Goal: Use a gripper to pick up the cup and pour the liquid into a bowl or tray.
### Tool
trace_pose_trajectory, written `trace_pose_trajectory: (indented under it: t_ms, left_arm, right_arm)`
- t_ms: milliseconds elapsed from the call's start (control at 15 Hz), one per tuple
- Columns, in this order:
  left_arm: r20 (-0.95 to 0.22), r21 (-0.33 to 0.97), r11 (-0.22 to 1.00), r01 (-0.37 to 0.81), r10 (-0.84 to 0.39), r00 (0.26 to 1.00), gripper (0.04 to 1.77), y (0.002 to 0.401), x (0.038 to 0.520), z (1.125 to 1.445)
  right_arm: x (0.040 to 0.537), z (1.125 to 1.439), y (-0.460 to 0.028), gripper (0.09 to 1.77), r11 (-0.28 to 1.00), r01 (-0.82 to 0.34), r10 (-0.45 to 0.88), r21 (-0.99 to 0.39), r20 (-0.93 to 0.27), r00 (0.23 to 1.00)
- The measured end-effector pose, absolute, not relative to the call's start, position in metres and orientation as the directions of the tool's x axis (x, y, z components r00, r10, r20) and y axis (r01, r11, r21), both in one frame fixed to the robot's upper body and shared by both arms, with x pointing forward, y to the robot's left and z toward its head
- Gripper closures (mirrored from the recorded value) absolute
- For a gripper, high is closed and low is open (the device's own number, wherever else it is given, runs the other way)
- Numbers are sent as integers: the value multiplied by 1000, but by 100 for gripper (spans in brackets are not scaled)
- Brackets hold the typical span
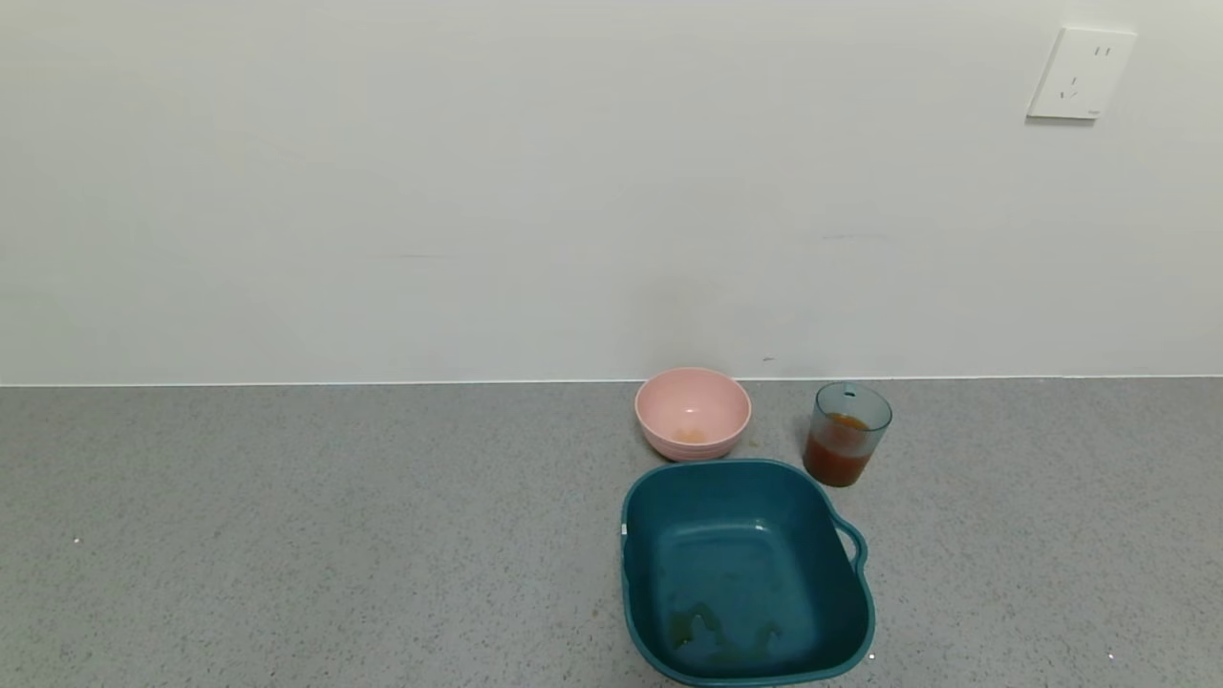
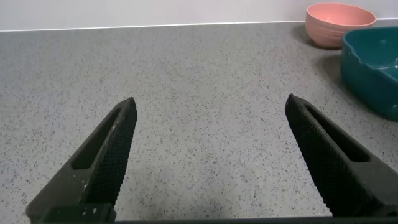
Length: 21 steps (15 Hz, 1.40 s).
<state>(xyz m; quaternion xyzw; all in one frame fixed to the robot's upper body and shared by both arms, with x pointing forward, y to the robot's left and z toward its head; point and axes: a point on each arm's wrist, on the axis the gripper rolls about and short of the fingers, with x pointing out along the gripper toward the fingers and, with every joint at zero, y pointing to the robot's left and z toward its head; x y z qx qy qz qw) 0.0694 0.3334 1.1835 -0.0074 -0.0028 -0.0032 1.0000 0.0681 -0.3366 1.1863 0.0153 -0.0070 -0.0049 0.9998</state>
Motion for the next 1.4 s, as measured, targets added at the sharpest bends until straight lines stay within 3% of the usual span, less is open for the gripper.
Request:
trace_pose_trajectory:
  t_ms: [333, 800, 1000, 1400]
  left_arm:
    - [6, -15, 1000, 6, -6, 1000, 9, 333, 69, 1183]
    - [6, -15, 1000, 6, -6, 1000, 9, 333, 69, 1183]
    - [6, -15, 1000, 6, -6, 1000, 9, 333, 69, 1183]
    - [6, -15, 1000, 6, -6, 1000, 9, 333, 69, 1183]
  right_arm:
    - [72, 1234, -337, 15, 999, 1, -1, 33, 13, 1000]
    - [147, 1297, -334, 15, 997, -62, 72, 55, -211, 975]
    - [193, 1298, -333, 15, 996, -68, 82, 61, -284, 955]
    - [273, 1262, -330, 15, 991, -105, 133, 89, -438, 889]
